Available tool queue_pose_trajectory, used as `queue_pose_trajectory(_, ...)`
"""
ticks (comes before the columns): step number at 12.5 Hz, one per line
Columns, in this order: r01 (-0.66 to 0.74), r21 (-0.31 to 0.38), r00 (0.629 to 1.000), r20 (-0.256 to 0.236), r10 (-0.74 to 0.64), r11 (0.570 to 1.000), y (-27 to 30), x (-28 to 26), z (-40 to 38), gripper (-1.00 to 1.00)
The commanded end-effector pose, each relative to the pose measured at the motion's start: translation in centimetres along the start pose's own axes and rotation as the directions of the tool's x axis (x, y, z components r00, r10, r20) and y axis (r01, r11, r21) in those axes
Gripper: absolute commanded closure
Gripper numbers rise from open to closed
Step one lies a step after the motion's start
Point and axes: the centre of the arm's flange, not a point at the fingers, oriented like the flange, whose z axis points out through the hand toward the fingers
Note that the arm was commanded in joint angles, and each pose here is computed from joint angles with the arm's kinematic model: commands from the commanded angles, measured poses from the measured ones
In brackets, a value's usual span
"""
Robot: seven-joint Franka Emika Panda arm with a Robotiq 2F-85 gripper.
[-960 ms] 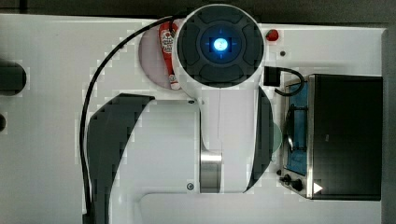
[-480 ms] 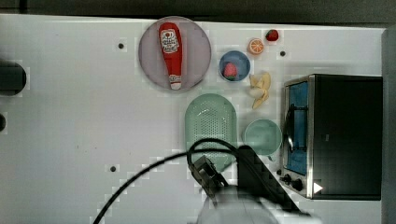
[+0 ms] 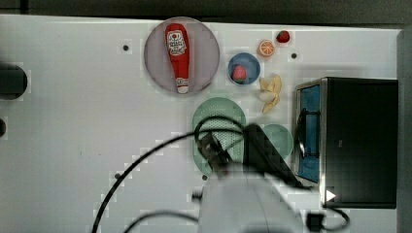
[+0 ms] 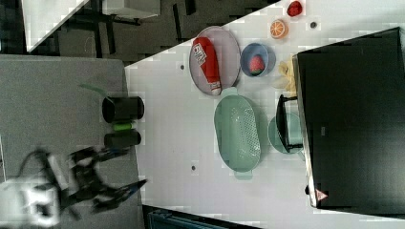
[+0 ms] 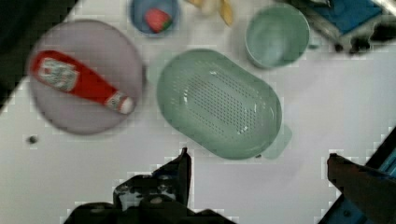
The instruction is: Drag strainer right to left.
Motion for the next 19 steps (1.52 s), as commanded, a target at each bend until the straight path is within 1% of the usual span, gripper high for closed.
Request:
queue_pose_trajectory(1,-0.173,-0.188,0.980,0.068,0.189,0.967,-2.5,0.0,13.4,-1.00)
queue_pose_trajectory(2,-0.228,-0.206,0.967,0.063,0.246,0.951,-3.0,0.3,16.2,-1.00)
queue_pose_trajectory(4,-0.291,-0.223,0.949,0.055,0.310,0.931,-4.0,0.6,21.4,-1.00)
queue_pose_trajectory(6,-0.318,-0.211,0.941,0.049,0.335,0.924,-4.8,1.1,25.8,-1.00)
queue_pose_trajectory(7,-0.347,-0.205,0.931,0.042,0.363,0.915,-5.2,1.3,28.0,-1.00)
queue_pose_trajectory(11,-0.476,-0.158,0.875,0.016,0.484,0.865,-5.8,0.9,35.6,-1.00)
queue_pose_trajectory(13,-0.485,-0.137,0.871,0.017,0.491,0.864,-5.7,0.1,38.8,-1.00)
queue_pose_trajectory(17,-0.484,-0.124,0.871,0.027,0.490,0.866,-5.2,-1.1,43.2,-1.00)
queue_pose_trajectory(19,-0.480,-0.147,0.871,0.032,0.490,0.865,-5.1,-2.0,44.6,-1.00)
